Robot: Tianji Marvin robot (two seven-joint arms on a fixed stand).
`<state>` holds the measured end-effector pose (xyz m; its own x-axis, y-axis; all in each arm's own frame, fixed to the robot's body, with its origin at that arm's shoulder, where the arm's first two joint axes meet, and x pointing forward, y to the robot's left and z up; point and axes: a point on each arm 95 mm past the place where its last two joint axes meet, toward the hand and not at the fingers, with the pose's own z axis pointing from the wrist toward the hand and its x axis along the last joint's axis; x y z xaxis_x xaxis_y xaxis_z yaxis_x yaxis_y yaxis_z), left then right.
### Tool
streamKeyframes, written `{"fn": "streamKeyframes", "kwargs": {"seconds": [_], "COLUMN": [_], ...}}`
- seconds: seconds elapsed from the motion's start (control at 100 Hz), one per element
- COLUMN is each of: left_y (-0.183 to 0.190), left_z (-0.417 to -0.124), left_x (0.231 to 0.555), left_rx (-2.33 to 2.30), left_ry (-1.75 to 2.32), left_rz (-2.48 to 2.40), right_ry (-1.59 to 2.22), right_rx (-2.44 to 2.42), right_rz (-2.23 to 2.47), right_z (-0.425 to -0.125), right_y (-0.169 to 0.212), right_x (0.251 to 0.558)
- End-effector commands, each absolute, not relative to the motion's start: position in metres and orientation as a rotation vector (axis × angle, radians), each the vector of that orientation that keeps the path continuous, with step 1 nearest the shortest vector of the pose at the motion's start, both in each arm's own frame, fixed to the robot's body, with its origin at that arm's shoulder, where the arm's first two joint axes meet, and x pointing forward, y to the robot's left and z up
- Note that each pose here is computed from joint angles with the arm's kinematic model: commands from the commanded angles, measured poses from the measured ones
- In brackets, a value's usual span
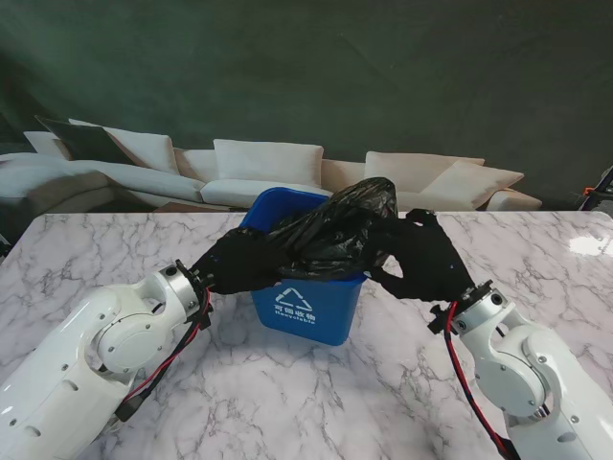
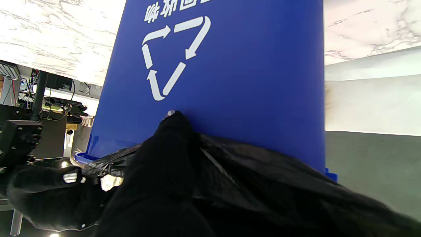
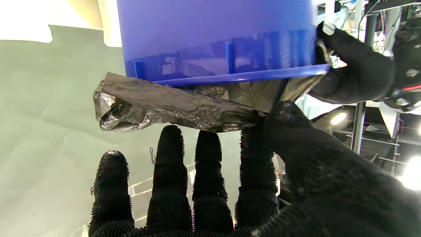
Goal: Fit the garbage bag over the bin
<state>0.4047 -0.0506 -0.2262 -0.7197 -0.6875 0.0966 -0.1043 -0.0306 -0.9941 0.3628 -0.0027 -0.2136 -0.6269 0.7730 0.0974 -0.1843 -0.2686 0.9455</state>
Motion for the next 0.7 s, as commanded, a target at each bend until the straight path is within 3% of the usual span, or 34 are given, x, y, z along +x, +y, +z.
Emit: {"fn": "streamKeyframes", "kwargs": {"seconds": [0.0, 0.69], "left_y": [-0.051, -0.049], "left_z": [-0.231, -0.23], "left_x": [0.404, 0.403], "left_rx": [-0.845, -0.851], "left_ry": [1.844, 1.846], "left_rz": [-1.775, -1.766], "right_ry": [1.367, 1.431], "right_rx": [0.769, 0.901], "right_rz": [1.953, 1.872], "right_z": [-0.219, -0.259], "right_y": [-0.003, -0.004], "right_x": [0.355, 0.34]}}
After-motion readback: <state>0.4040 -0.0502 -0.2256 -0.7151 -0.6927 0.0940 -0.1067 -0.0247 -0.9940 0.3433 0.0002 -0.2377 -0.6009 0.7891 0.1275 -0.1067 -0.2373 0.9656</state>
